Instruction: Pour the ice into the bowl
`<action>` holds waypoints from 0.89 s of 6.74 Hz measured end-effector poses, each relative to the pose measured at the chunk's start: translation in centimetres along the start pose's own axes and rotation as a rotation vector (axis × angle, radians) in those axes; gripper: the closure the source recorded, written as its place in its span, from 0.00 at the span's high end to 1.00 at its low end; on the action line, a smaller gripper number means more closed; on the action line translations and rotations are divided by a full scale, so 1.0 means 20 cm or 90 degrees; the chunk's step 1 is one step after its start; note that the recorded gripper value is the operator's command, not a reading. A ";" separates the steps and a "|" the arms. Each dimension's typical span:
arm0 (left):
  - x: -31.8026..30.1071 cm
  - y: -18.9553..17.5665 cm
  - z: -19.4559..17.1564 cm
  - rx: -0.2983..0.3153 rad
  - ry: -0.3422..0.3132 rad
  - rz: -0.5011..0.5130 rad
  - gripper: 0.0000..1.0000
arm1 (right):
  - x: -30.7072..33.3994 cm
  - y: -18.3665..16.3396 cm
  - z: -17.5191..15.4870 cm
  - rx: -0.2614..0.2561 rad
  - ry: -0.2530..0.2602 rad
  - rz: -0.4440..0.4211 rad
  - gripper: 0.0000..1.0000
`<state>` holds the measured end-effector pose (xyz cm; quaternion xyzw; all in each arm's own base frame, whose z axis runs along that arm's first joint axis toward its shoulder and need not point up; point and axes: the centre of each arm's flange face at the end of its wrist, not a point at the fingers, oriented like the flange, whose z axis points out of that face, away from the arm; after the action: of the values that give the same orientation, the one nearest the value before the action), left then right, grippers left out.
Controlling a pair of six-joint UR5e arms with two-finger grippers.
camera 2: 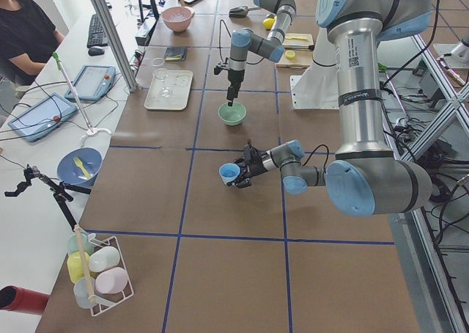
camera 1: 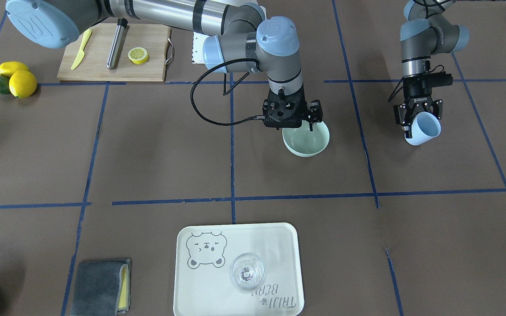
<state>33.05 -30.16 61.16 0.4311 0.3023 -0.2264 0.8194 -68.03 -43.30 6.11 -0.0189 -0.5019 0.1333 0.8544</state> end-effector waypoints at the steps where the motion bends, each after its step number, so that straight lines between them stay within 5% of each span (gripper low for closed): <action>1: 0.04 -0.05 -0.03 0.004 0.010 0.002 0.00 | 0.02 -0.08 -0.16 -0.014 0.000 0.010 1.00; 3: 0.17 -0.20 -0.13 0.013 0.044 0.000 0.00 | 0.29 -0.20 -0.44 -0.023 -0.010 0.020 1.00; 6: 0.39 -0.39 -0.27 0.022 0.052 0.046 0.00 | 0.76 -0.23 -0.56 -0.014 -0.008 0.003 1.00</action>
<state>31.98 -30.50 48.96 0.4643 0.3157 -0.1843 0.8067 -50.40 -42.84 14.22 -0.0284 -0.5084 0.1297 0.8508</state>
